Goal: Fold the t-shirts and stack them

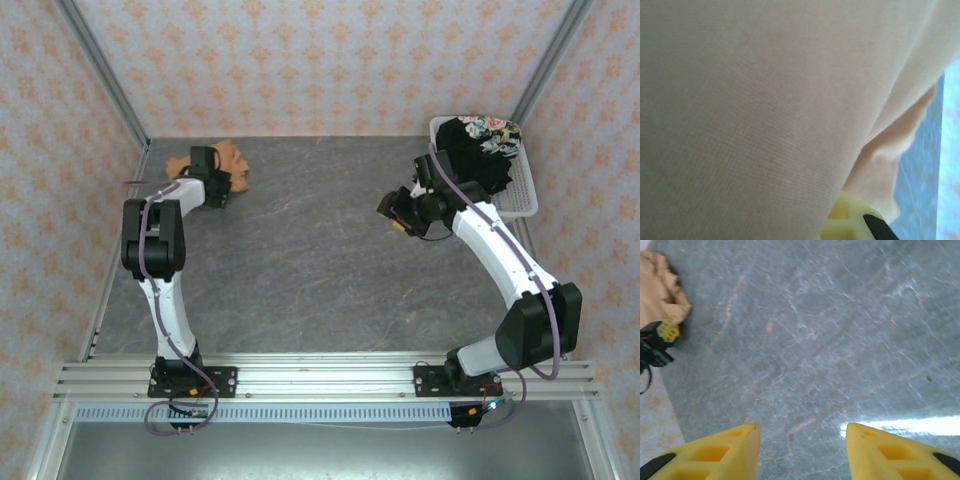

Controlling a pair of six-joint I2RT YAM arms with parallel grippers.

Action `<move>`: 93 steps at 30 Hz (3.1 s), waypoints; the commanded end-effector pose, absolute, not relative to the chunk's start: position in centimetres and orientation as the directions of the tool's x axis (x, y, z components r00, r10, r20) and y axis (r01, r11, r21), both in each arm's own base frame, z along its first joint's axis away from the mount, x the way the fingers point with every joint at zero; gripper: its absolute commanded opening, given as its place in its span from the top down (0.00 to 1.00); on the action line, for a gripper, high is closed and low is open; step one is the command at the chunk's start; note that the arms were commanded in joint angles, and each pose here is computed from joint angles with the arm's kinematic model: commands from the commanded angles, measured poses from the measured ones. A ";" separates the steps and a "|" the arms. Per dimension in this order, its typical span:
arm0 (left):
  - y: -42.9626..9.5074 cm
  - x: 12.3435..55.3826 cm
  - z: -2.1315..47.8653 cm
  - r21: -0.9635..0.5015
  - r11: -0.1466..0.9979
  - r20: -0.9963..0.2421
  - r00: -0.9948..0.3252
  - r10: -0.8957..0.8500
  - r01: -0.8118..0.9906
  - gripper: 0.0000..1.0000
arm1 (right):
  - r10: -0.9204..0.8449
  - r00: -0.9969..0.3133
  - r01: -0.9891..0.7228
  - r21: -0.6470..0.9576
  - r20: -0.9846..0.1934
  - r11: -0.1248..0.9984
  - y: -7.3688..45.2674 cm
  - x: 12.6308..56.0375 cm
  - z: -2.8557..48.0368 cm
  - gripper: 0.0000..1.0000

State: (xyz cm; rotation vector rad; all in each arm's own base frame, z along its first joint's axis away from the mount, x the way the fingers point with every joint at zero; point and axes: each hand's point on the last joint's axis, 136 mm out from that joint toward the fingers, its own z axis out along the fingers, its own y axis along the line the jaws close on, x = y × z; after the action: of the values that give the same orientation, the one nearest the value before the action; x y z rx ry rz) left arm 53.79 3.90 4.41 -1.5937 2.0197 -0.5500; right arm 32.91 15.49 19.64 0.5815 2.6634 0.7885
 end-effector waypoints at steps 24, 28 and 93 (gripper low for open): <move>11.8 51.9 8.6 -0.460 0.511 -0.280 -0.428 -0.859 -0.726 0.21 | 0.459 -0.856 0.235 0.610 -0.239 0.757 16.1 35.5 20.3 0.45; 8.6 49.8 15.6 -0.533 0.545 -0.352 -0.417 -0.838 -0.646 0.00 | 0.517 -0.772 0.108 0.725 -0.370 0.680 16.5 36.4 25.4 0.14; 4.8 37.5 10.2 -0.004 0.944 -0.959 -0.267 -0.097 -0.329 0.00 | 0.242 -0.304 0.261 0.164 -0.921 0.951 -4.1 38.3 9.1 0.01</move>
State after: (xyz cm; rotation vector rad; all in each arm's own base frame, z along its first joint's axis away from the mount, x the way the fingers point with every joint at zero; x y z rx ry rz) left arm 36.25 5.94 9.25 -0.4071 1.9211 0.1897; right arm 37.11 -4.59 6.79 0.4090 1.9780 -0.0634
